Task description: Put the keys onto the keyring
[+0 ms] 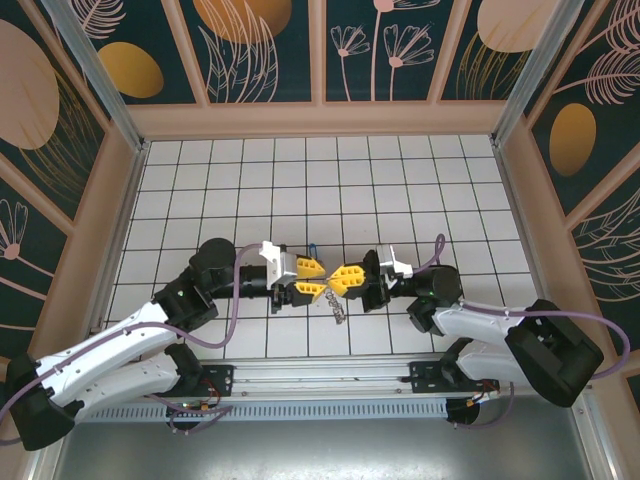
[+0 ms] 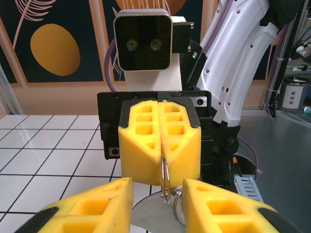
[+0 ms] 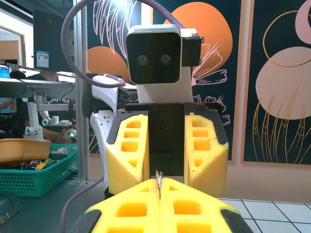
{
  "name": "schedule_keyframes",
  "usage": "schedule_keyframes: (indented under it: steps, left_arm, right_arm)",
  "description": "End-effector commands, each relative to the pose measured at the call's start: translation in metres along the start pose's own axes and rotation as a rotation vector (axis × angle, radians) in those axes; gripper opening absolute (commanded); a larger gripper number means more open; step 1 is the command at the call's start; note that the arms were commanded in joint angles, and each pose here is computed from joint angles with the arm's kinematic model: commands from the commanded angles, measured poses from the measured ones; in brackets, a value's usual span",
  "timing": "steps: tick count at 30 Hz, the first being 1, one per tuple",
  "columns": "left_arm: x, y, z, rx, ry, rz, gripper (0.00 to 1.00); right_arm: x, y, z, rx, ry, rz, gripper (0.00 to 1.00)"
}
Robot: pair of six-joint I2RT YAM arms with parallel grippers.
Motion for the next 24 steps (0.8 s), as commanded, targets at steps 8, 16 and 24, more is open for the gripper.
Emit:
schedule_keyframes:
  steps: [8,16,24]
  left_arm:
    - [-0.002,0.003,-0.003,-0.019,0.011,0.025,0.04]
    - [0.019,-0.001,0.003,0.05,0.029,-0.125,0.0]
    - [0.038,0.001,0.014,0.197,0.013,-0.23,0.0]
  right_arm:
    - [0.004,0.002,-0.024,-0.087,-0.116,-0.01,0.0]
    - [-0.013,0.002,-0.005,0.066,-0.101,0.107,0.36]
    - [-0.041,-0.014,0.015,0.454,-0.143,0.31,0.45]
Point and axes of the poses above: each hand's point on the last joint's axis, 136 mm out from that joint toward the fingers, its own y axis out along the fingers, its own x axis along the line the jaws close on, z = x × y, the point moved 2 cm from there along -y, back along the fingers, and after that the axes turned 11 degrees about -y, right-handed, at the moved point
